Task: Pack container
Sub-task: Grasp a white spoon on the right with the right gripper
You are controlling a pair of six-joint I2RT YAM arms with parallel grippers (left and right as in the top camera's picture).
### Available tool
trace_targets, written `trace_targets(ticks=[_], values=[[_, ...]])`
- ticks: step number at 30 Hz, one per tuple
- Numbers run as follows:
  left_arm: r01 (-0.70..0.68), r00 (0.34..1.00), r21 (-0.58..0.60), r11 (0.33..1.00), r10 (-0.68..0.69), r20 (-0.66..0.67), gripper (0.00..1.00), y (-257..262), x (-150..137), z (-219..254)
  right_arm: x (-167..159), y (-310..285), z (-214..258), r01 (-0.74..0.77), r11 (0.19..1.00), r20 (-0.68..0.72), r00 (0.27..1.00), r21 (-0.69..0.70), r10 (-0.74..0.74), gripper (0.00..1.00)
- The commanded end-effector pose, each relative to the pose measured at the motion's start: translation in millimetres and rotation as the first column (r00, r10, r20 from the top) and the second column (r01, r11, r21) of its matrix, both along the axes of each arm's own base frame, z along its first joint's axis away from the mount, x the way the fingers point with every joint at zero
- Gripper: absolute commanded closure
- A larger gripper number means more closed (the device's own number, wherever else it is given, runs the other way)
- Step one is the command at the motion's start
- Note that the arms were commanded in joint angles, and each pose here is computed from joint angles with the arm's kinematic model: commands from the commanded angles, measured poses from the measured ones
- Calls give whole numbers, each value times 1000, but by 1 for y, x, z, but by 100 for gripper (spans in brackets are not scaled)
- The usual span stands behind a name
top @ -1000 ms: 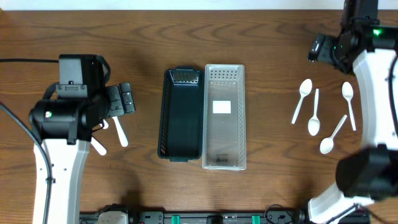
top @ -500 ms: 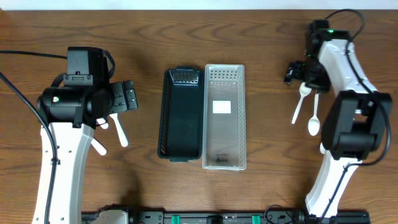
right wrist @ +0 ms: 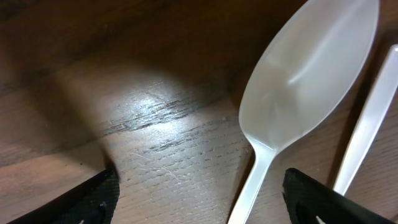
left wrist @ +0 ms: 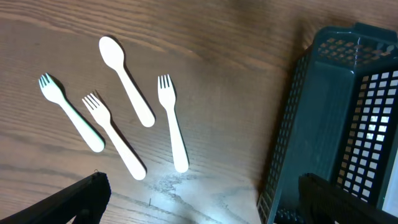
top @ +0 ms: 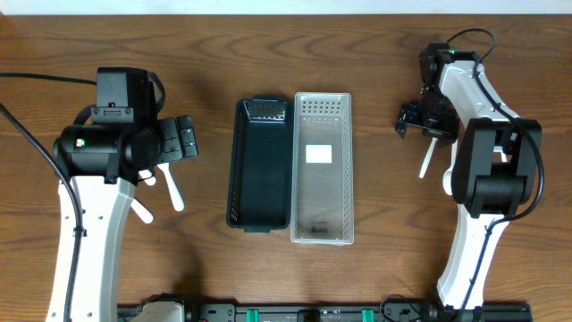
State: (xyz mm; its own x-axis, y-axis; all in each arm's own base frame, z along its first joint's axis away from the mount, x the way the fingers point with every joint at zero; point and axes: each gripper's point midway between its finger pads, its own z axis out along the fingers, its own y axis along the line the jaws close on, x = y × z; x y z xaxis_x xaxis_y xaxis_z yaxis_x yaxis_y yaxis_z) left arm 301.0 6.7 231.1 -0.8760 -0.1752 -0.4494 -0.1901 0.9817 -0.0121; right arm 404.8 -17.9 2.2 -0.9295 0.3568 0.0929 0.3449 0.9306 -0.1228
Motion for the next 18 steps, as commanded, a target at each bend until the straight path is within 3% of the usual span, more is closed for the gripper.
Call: trace_targets(ticks=[1,6,18], values=[[-13,1000,-6,1000,13,12,2,1,2,4,-2,-1,-4,16,1000,-10,1000,-4,-16,21],[-13,1000,-6,1000,13,12,2,1,2,4,-5,1,-11,18,1000,-12,1000,6,-18,34],[-12,1000,-6,1000,12,12,2,1,2,4,-21,-10,-36,58,997,-37,998,42,-57,30]])
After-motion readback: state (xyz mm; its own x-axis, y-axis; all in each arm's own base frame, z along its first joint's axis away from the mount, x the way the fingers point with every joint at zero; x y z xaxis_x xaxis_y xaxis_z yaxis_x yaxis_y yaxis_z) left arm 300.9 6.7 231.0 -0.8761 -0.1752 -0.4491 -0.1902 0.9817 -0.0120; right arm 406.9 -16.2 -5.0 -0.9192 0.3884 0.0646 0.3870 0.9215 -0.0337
